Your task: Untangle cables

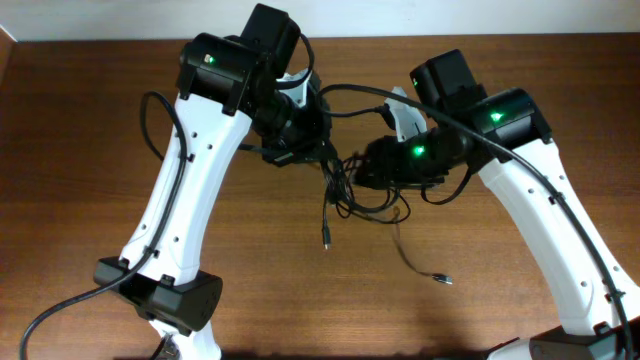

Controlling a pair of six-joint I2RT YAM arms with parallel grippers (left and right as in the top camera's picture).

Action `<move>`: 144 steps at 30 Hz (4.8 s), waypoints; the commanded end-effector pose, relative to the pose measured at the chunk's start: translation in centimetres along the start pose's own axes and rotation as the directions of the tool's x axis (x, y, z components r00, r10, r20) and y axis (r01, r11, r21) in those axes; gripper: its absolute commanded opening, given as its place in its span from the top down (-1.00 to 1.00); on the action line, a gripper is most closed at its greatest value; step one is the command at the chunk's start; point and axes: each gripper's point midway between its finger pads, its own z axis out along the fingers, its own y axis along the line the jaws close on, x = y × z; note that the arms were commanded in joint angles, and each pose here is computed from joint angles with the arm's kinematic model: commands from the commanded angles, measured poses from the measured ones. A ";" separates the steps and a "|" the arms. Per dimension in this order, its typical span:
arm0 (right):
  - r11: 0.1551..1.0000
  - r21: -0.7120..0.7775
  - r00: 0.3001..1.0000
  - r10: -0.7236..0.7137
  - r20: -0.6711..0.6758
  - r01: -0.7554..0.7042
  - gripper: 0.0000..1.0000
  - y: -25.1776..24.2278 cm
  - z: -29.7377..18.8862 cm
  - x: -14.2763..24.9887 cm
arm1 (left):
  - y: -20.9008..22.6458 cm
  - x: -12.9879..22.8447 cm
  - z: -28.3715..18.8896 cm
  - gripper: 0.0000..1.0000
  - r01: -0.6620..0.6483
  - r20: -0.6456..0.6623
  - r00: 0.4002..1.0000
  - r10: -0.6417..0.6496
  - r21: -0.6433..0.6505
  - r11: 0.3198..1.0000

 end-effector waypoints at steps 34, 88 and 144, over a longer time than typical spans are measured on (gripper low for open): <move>0.957 -0.291 0.994 0.044 0.099 -0.013 0.92 9.1 -5.2 -1.7 | -0.2 -0.2 0.1 -0.03 -0.241 0.029 0.970 0.240 0.027 0.970; 0.886 0.305 0.928 0.281 0.245 -0.349 -0.46 -6.2 -5.7 -1.6 | 18.7 -3.5 9.0 -0.33 0.114 0.142 0.989 -0.031 -0.625 0.772; 0.959 0.185 0.977 0.209 0.040 -0.213 -0.68 -2.8 2.4 -1.9 | -14.3 18.3 -24.2 1.00 -0.915 0.873 0.380 0.304 0.309 0.258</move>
